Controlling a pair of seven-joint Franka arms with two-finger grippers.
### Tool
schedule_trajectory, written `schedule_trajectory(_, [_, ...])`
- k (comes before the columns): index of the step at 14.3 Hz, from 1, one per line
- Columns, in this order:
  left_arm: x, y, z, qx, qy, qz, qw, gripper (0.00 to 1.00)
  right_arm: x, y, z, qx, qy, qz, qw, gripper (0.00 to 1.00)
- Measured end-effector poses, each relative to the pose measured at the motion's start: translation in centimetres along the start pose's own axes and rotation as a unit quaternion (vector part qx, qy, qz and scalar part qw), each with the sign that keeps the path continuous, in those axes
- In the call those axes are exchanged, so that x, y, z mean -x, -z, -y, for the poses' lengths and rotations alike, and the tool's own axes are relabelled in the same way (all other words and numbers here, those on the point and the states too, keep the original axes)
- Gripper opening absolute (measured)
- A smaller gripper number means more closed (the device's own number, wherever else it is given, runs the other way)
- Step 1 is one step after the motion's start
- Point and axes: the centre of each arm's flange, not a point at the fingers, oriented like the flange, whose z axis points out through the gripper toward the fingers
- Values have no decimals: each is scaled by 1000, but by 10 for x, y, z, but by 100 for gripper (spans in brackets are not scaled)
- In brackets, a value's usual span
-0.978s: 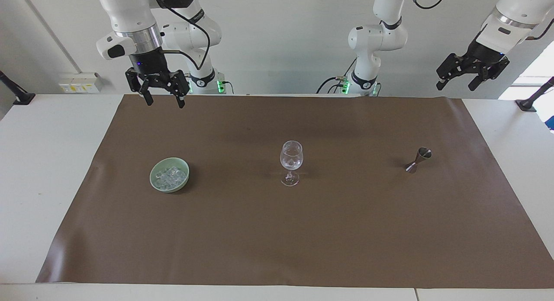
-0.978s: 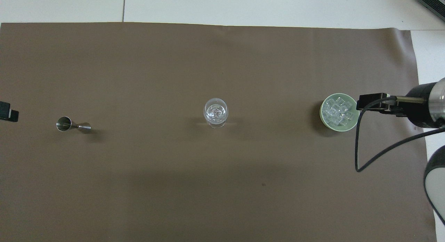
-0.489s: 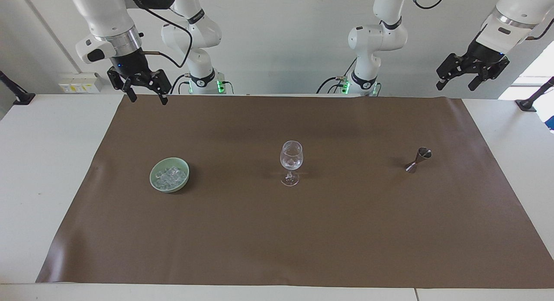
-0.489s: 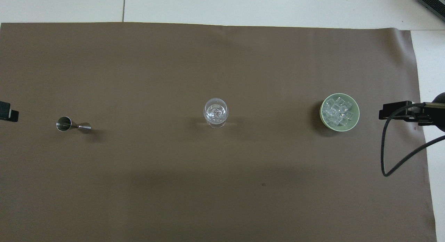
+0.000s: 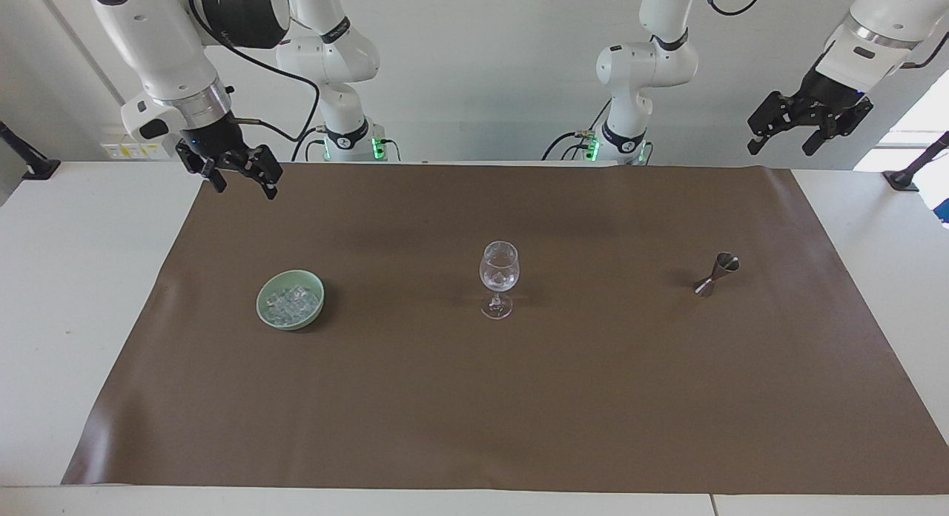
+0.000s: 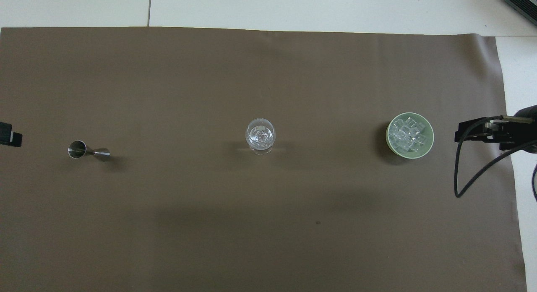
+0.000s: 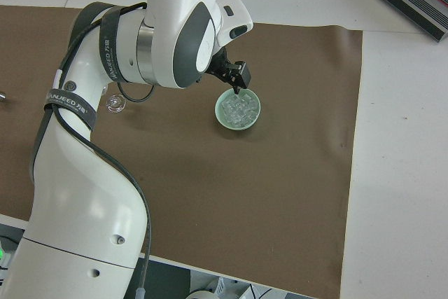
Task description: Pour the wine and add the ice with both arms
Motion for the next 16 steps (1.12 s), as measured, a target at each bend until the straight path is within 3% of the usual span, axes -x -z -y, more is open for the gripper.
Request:
schedule_trajectory(4, [0,0,0,0,0,0,1000,100,-3,5,-7,1,-6,-3,1000,100])
schedule_trajectory(10, [-1,-1,0,0,0,0,1000,100,-4,48,-13,-2,-12,-17,1000,100])
schedule_trajectory(16, [-2,1,0,-1,0,-7,1000,100,-1,49,-8,-2,-7,-15,1000,100])
